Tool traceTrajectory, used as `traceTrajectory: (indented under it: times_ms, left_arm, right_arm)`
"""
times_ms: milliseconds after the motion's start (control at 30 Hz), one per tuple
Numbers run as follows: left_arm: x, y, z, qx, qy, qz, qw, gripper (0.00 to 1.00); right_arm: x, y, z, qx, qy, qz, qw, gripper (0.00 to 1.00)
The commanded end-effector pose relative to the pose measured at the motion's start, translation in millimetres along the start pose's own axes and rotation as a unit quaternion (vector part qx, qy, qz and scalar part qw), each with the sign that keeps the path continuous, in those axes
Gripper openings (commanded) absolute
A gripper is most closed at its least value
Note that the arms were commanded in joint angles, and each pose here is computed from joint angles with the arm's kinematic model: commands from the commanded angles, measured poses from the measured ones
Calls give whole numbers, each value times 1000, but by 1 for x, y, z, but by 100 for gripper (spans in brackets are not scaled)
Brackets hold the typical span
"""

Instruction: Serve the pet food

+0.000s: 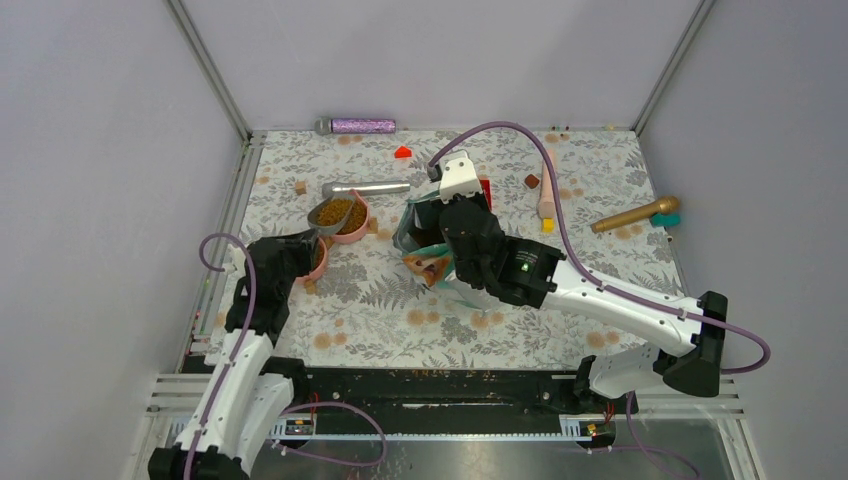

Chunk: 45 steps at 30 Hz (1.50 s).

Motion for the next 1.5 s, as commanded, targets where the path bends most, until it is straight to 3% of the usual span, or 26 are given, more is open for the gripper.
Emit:
traceTrajectory:
  times_ms: [0, 300, 767, 933, 1467]
  left_arm:
    - [-10, -2, -41, -91, -5, 64, 994, 0]
    - [7, 2, -14, -33, 46, 33, 998, 0]
    - [43, -61, 24, 31, 90, -77, 992, 0]
    - [56, -78, 29, 49, 85, -123, 988, 0]
    - [72, -81, 12, 129, 154, -155, 967, 0]
  right_arm:
    - [52, -11, -47, -47, 125, -62, 989, 0]
    - [49, -7, -43, -50, 117, -58, 990, 0]
    - [41, -9, -46, -56, 111, -53, 991, 0]
    - [40, -9, -47, -58, 111, -52, 991, 0]
    - [38, -8, -46, -62, 106, -47, 991, 0]
Point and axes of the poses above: each gripper's point midway between its finger pads, its own y axis out along the fingers, its own z axis along the line the jaws close on, x = y × z, the point moved 4 cm from there along -y, back along the fingers, and after that the axes turned 4 degrees about -y, right-handed, at the moved point
